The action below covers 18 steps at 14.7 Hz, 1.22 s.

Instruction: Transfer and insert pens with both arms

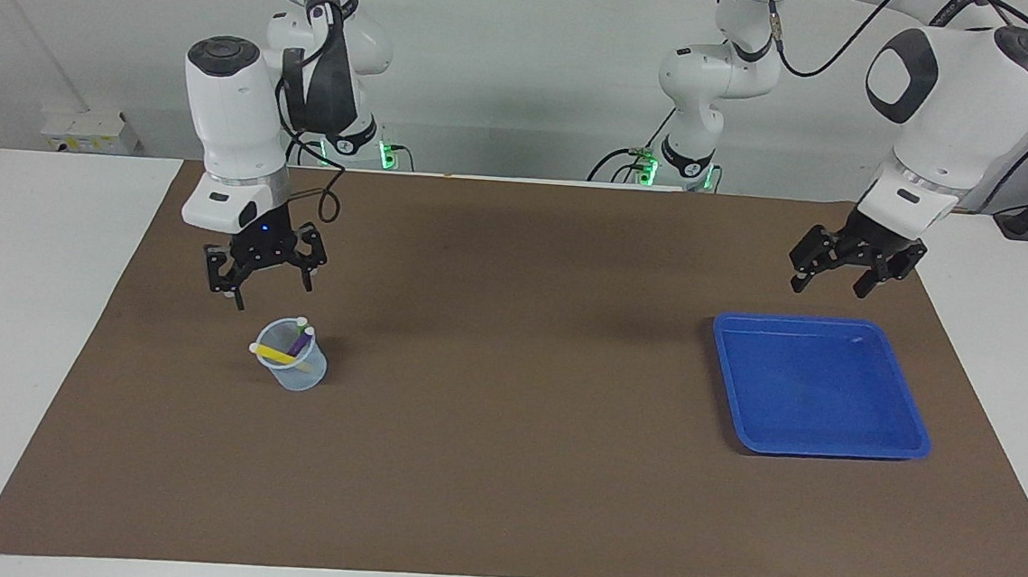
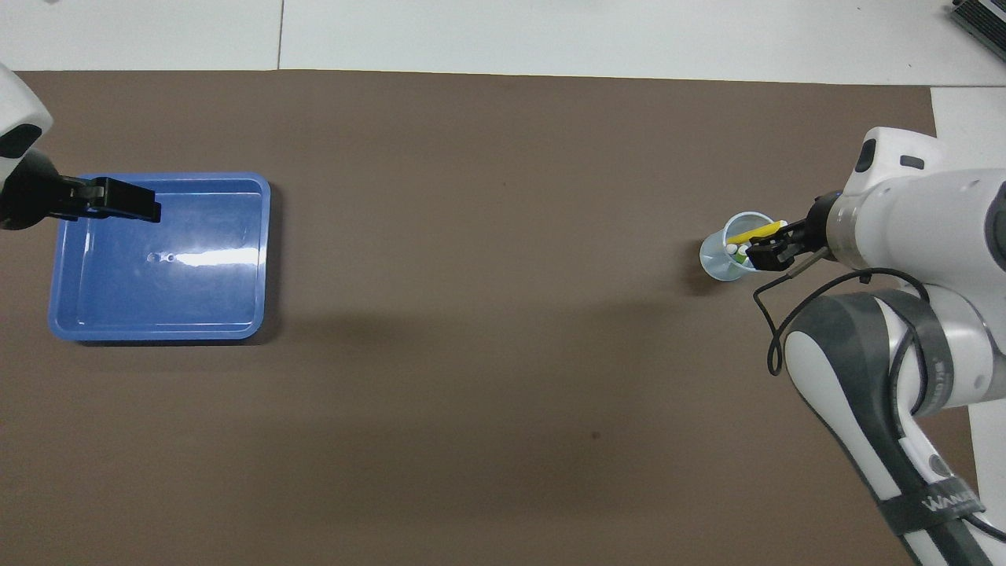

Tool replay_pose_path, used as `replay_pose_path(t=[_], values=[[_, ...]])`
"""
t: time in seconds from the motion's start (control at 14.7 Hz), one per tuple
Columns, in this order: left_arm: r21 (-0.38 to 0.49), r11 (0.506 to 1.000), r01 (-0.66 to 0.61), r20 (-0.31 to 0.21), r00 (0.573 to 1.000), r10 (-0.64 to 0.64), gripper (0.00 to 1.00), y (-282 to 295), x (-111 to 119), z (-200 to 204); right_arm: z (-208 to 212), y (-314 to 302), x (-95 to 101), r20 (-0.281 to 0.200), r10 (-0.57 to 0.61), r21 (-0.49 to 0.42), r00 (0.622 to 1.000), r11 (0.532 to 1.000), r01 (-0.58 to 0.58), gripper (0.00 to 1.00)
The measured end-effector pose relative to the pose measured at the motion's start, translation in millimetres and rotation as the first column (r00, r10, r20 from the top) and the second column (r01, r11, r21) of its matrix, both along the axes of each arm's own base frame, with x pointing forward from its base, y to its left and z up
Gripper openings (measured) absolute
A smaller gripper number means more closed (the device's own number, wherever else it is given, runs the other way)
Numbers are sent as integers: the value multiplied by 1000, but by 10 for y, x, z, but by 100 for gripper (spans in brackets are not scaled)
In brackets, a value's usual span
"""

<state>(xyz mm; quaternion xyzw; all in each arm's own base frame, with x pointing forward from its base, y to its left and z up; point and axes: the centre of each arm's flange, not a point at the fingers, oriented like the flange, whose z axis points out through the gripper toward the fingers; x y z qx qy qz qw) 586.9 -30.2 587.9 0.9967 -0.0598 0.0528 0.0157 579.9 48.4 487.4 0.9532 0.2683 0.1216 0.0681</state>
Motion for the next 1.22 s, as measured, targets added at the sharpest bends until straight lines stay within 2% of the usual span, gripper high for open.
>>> replay_pose_path(t=[0.2,0.41,0.68,0.95,1.22], values=[[36,998,52,-25,998,-51,100,3,-114,93,93,-24,5,-11,-13,2,1000,1000,13,100],[43,997,66,-33,997,-64,100,-11,-198,183,260,-6,-32,-60,-88,45,994,995,91,100],[45,997,67,-43,997,-66,100,-9,-217,183,470,2,-72,-115,-174,50,978,982,181,100],[46,997,64,-42,997,-62,100,12,-216,183,655,-29,-141,-185,-282,35,941,955,293,100],[46,997,66,-42,997,-64,100,0,-216,183,821,-42,-199,-225,-351,19,909,931,365,100]])
